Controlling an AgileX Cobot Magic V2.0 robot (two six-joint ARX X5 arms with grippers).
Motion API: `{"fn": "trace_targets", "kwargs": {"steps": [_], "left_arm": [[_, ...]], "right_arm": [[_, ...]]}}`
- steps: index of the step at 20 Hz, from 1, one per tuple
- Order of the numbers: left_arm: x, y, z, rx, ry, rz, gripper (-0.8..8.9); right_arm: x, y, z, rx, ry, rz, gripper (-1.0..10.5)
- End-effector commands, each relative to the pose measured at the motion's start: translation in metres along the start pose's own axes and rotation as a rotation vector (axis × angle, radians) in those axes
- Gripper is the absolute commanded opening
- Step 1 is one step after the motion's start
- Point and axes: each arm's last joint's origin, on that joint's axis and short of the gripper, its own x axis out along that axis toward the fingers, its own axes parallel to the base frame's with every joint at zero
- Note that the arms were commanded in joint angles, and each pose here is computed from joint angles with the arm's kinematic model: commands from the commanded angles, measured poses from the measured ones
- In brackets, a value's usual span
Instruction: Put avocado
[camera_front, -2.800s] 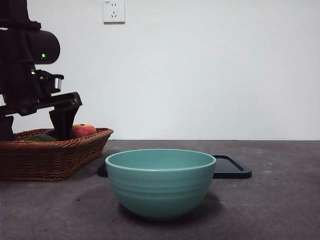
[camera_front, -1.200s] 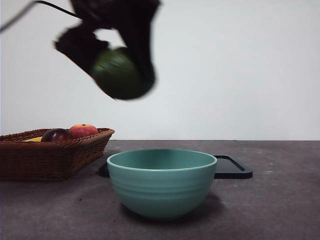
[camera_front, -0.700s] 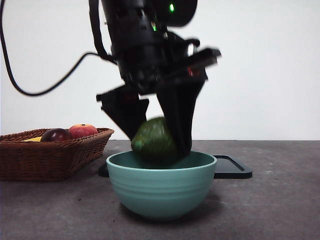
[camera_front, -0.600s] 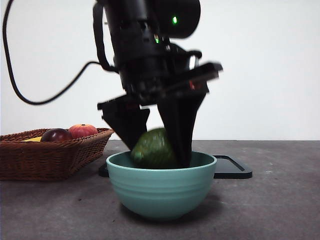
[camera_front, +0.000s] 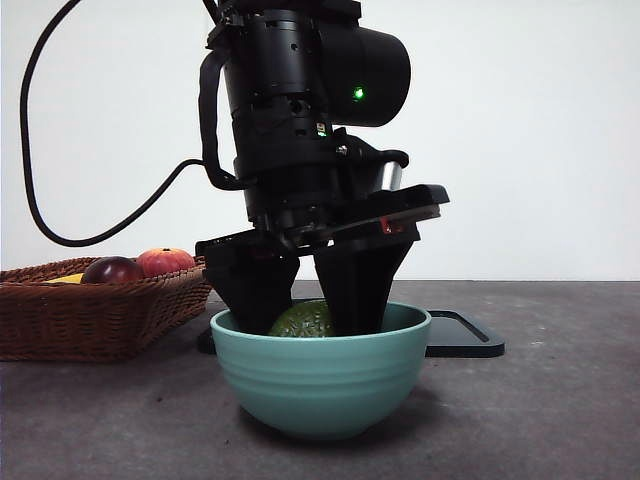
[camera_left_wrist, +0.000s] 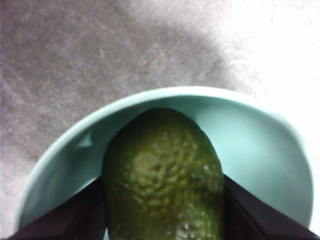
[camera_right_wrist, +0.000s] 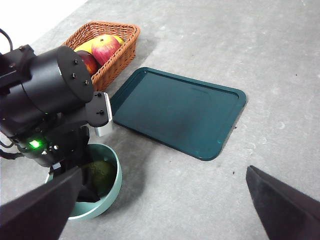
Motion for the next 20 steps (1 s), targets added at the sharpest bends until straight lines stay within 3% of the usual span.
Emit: {"fn": "trace_targets", "kwargs": {"steps": [1,3,10,15,20], "left_arm": [[0.005,-0.004,0.003,0.016,0.019,0.003,3.45],[0.0,-0.007,0.004,0.024,0.029,0.003,4.38],[-0.062,-0.024,-0.004,0.083,-0.112,-0.03,4.42],[-0.141,-0.024,-0.042,0.137,-0.286,-0.052,5.12],[-0.209,-0.014,-0.103,0.147,-0.434,0.066,5.08]], "right_arm": [[-0.002,0.002,0.005,-0.01,-0.018,0.004,5.3],[-0.002,0.002,0.005,-0.01,-0.018,0.004,5.3],[-0.002,0.002,0.005,-0.01,-0.019,0.004,5.3],[-0.002,0.002,0.005,-0.01,-0.019,0.004,5.3],[-0.002,0.002,0.005,-0.01,-0.019,0.004,5.3]]}}
